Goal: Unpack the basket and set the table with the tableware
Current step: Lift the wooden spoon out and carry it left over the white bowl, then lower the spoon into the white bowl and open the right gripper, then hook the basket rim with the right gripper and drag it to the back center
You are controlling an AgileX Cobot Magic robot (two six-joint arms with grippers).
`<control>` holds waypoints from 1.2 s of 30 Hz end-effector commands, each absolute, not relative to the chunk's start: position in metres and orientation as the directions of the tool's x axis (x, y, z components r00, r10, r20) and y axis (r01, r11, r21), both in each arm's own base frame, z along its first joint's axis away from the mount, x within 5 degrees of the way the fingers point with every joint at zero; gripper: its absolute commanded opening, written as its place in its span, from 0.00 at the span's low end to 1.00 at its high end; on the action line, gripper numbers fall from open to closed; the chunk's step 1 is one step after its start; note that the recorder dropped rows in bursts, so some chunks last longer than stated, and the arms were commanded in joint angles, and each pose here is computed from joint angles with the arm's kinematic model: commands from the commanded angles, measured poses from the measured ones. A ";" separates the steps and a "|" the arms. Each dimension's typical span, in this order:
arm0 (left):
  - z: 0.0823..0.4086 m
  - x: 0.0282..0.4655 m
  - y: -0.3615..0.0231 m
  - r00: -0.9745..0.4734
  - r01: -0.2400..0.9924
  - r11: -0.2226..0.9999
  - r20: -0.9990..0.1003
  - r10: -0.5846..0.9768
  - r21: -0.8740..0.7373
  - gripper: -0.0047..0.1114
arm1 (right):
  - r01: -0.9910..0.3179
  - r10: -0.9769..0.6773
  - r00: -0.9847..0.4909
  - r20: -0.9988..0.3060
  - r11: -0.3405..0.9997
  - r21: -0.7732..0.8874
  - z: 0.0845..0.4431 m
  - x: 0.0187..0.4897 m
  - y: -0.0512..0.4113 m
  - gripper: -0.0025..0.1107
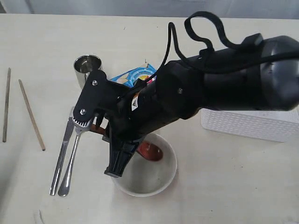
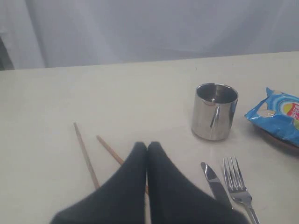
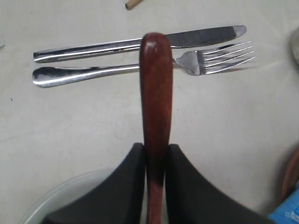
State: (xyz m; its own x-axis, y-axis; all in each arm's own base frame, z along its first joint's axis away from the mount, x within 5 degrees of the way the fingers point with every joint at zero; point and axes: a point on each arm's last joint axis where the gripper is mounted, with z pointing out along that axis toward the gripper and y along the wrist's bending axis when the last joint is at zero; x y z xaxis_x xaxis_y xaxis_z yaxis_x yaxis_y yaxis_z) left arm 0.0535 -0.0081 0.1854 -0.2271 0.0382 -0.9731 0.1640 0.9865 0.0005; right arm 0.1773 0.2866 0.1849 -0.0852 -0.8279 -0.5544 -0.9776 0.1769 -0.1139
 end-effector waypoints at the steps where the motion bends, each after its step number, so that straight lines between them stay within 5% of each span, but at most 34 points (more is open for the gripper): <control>1: 0.184 0.053 -0.008 -0.225 0.161 0.987 -0.973 0.040 0.003 0.04 | -0.980 -0.834 -0.081 -0.546 0.165 -0.107 0.186 0.175 0.285 0.15; 6: 0.184 0.053 -0.008 -0.225 0.161 0.987 -0.973 0.040 0.003 0.04 | -0.981 -0.833 -0.086 -0.546 0.166 -0.099 0.188 0.174 0.284 0.49; 13: 0.184 0.053 -0.008 -0.225 0.161 0.987 -0.973 0.040 0.003 0.04 | -0.966 -0.766 -0.109 -0.634 0.231 -0.114 0.230 0.169 0.274 0.49; 17: 0.184 0.053 -0.008 -0.225 0.161 0.987 -0.973 0.040 0.003 0.04 | -0.900 -0.678 -0.262 -0.687 0.429 -0.081 0.261 0.175 0.252 0.49; 25: 0.184 0.053 -0.008 -0.225 0.161 0.987 -0.973 0.040 0.003 0.04 | -0.370 -0.318 -0.775 -0.546 0.929 -0.016 0.276 0.242 0.119 0.49; 29: 0.184 0.053 -0.008 -0.225 0.161 0.987 -0.973 0.040 0.003 0.04 | -0.060 -0.056 -0.878 -0.476 0.998 -0.006 0.271 0.261 0.040 0.49; 36: 0.184 0.053 -0.008 -0.225 0.161 0.987 -0.973 0.040 0.003 0.04 | 0.265 0.248 -0.867 -0.432 0.964 0.023 0.250 0.275 -0.043 0.49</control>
